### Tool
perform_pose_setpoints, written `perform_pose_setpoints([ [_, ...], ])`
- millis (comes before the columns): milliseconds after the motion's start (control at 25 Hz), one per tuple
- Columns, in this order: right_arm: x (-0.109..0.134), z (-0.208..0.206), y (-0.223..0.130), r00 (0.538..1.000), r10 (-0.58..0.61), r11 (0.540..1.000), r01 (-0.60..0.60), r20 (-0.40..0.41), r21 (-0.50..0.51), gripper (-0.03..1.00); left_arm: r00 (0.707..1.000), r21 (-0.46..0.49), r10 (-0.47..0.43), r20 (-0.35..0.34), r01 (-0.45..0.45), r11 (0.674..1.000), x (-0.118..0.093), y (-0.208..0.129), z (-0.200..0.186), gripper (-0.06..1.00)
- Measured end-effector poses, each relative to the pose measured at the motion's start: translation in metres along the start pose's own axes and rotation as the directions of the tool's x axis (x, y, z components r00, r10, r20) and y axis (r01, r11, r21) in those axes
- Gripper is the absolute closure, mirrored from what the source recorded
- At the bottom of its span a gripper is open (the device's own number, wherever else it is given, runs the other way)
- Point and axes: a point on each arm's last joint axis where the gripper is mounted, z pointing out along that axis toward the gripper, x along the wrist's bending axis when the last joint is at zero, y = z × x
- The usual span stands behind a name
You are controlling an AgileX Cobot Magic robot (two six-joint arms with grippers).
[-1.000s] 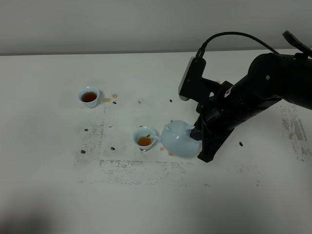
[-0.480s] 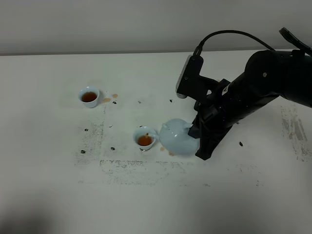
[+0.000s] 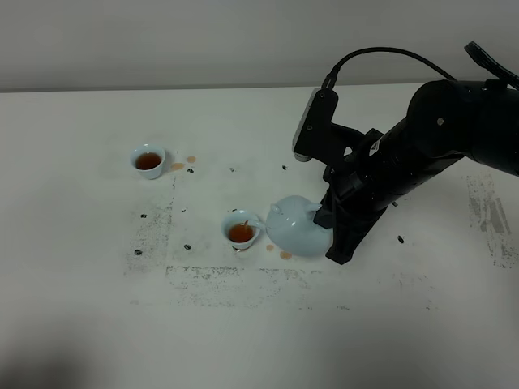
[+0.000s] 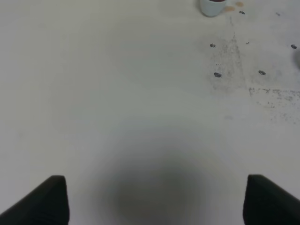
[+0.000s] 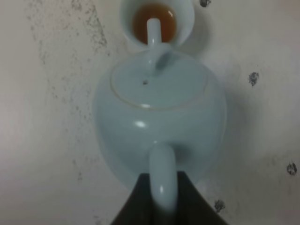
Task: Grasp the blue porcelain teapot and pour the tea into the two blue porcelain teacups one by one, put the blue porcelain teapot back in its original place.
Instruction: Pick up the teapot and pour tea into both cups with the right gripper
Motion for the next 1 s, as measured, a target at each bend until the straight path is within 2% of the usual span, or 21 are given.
perform_pose_setpoints([
  [840, -0.001, 0.000, 0.000, 1.000, -0.001, 1.000, 0.001, 0.002, 0.000, 0.93, 1.000, 0.000, 0.000, 0.000, 0.000, 1.000, 0.000, 0.000, 0.000, 0.22],
  [1000, -0.002, 0.011, -0.002, 1.000, 0.006, 1.000, -0.006, -0.015, 0.021, 0.93, 1.000, 0.000, 0.000, 0.000, 0.000, 1.000, 0.000, 0.000, 0.000, 0.22],
])
